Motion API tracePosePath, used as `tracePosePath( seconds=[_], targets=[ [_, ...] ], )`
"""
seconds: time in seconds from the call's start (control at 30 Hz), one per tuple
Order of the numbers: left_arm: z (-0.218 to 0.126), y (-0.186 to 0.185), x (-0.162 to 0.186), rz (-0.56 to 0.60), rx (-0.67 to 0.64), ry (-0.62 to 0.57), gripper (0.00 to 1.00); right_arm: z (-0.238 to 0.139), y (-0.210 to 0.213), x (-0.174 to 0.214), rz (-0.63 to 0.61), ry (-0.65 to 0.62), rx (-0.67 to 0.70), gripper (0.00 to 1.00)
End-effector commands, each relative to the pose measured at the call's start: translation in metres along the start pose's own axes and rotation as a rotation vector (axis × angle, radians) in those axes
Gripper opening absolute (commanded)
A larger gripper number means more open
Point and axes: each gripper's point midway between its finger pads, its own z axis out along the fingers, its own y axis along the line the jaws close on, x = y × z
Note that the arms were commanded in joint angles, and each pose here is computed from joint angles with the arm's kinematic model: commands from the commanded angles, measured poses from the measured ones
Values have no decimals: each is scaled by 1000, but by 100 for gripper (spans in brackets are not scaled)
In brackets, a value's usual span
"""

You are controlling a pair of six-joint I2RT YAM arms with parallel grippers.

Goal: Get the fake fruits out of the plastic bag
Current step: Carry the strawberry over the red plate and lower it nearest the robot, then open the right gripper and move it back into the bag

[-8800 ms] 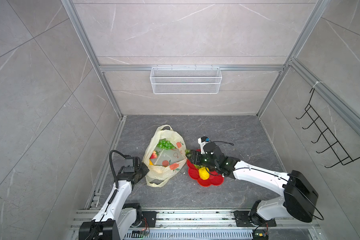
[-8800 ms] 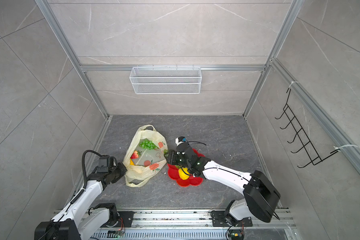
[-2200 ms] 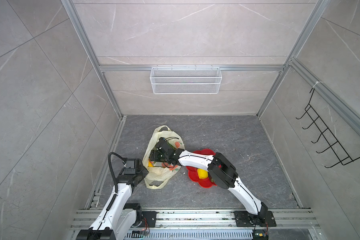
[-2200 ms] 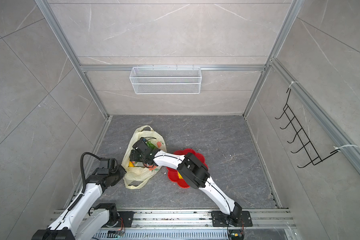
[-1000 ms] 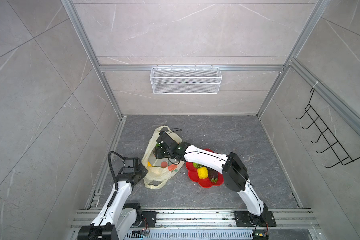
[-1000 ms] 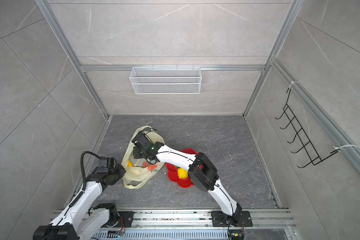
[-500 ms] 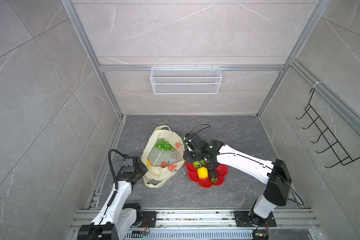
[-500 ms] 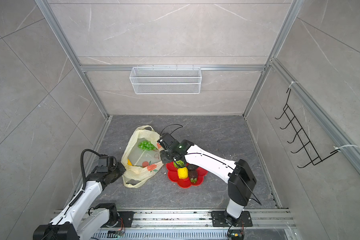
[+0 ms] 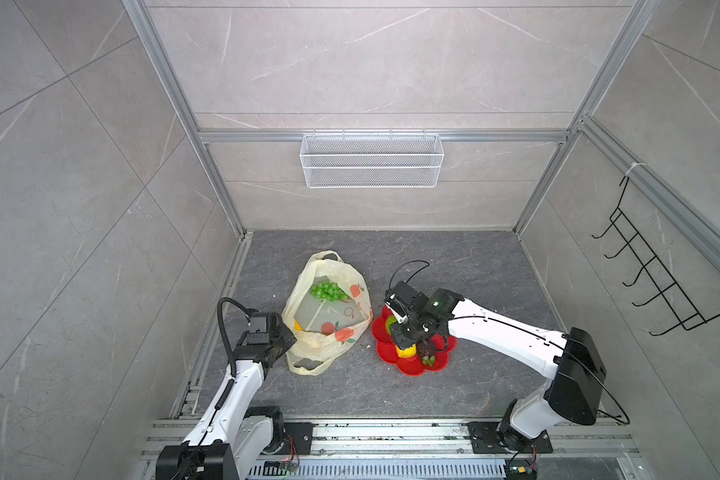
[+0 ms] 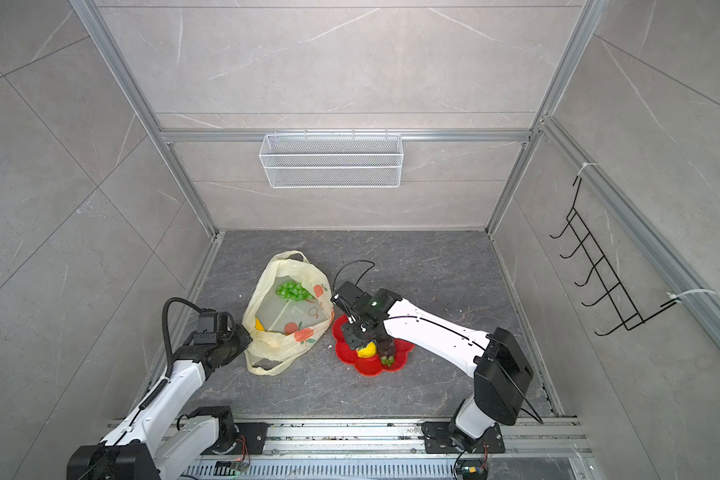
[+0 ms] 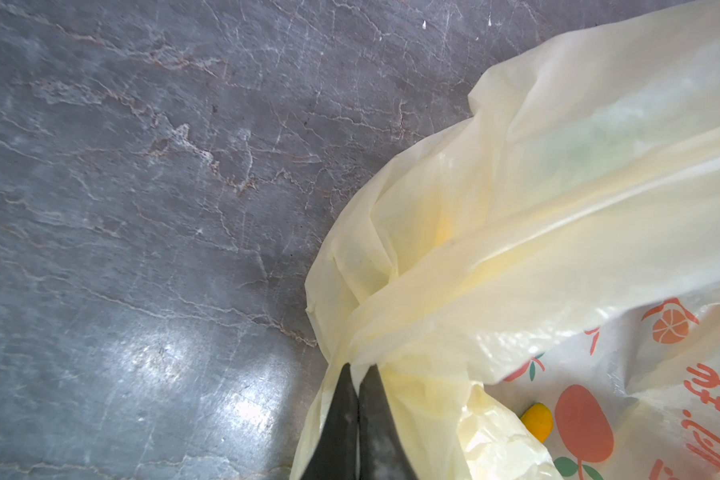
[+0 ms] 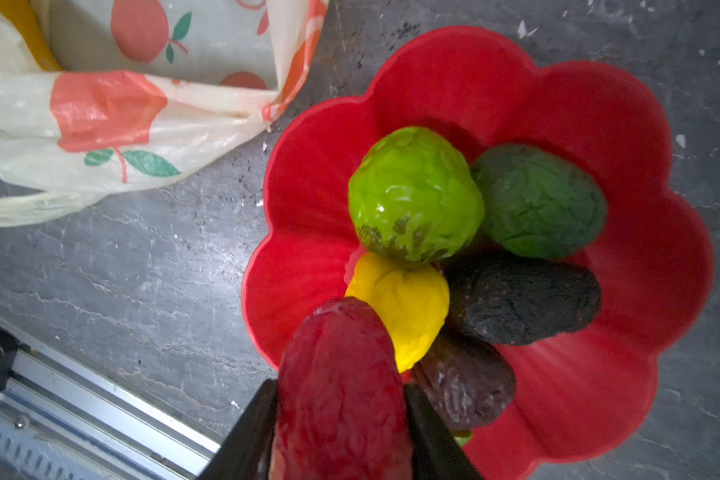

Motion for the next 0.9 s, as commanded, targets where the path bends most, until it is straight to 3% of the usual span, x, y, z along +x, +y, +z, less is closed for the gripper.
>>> tracePosePath(
  seconds=[0.0, 0.5, 0.87],
  targets=[
    [-5, -9, -15, 23, 21, -40, 0, 15, 6, 13, -55, 69, 11, 36],
    [-5, -10, -16, 24, 23, -43, 0, 45, 16, 2, -105, 133, 60, 36],
    [-5, -9, -15, 27, 24, -42, 0, 53, 16, 0, -122, 141, 92, 49]
  ],
)
